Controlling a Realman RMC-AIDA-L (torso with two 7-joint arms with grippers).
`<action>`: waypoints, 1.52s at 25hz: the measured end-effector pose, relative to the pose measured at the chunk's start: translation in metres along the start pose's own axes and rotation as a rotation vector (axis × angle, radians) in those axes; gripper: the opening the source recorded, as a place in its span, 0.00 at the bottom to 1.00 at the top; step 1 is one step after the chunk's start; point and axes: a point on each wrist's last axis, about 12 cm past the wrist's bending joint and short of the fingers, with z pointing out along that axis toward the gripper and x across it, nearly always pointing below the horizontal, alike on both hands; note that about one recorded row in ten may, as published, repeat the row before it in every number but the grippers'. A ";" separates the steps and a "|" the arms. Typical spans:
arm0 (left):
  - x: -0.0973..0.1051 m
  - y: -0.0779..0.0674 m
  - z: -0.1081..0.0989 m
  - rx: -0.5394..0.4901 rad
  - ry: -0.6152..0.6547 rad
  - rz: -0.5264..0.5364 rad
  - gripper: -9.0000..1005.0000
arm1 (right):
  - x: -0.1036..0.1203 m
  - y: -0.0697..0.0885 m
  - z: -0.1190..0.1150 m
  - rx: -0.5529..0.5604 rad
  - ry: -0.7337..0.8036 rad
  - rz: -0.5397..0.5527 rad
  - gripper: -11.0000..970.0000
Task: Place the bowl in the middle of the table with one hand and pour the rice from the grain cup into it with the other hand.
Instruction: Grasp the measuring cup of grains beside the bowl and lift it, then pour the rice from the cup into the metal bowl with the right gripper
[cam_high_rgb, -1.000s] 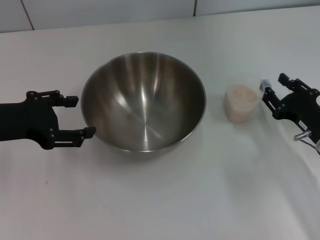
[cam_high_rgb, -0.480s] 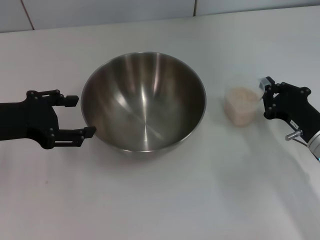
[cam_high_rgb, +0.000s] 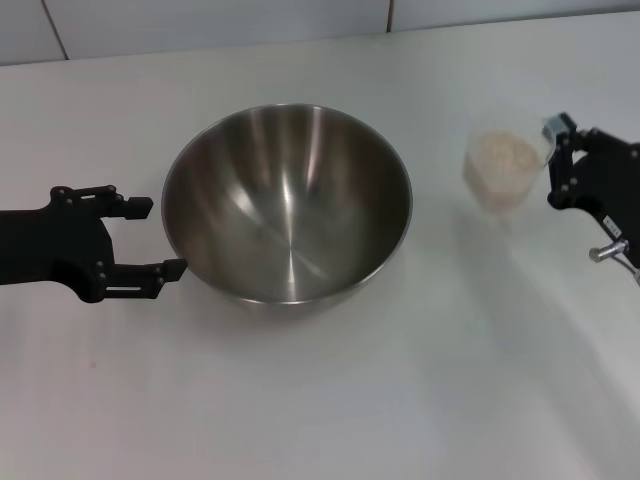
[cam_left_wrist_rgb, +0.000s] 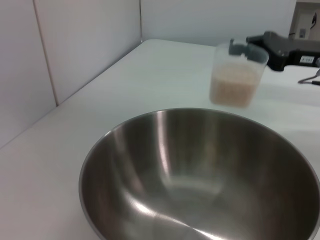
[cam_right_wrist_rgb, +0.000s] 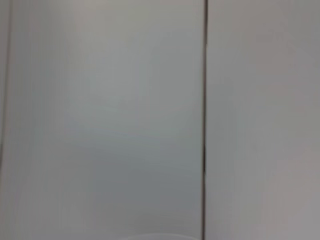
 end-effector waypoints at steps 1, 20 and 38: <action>0.000 0.000 0.000 0.000 0.000 0.000 0.82 | -0.004 0.002 0.001 -0.009 -0.035 -0.023 0.03; -0.002 0.000 0.000 0.003 -0.001 0.007 0.82 | -0.041 0.102 0.061 -0.016 -0.345 -1.178 0.03; -0.003 0.000 0.002 0.010 -0.001 0.011 0.82 | -0.038 0.130 0.069 -0.041 -0.494 -1.983 0.03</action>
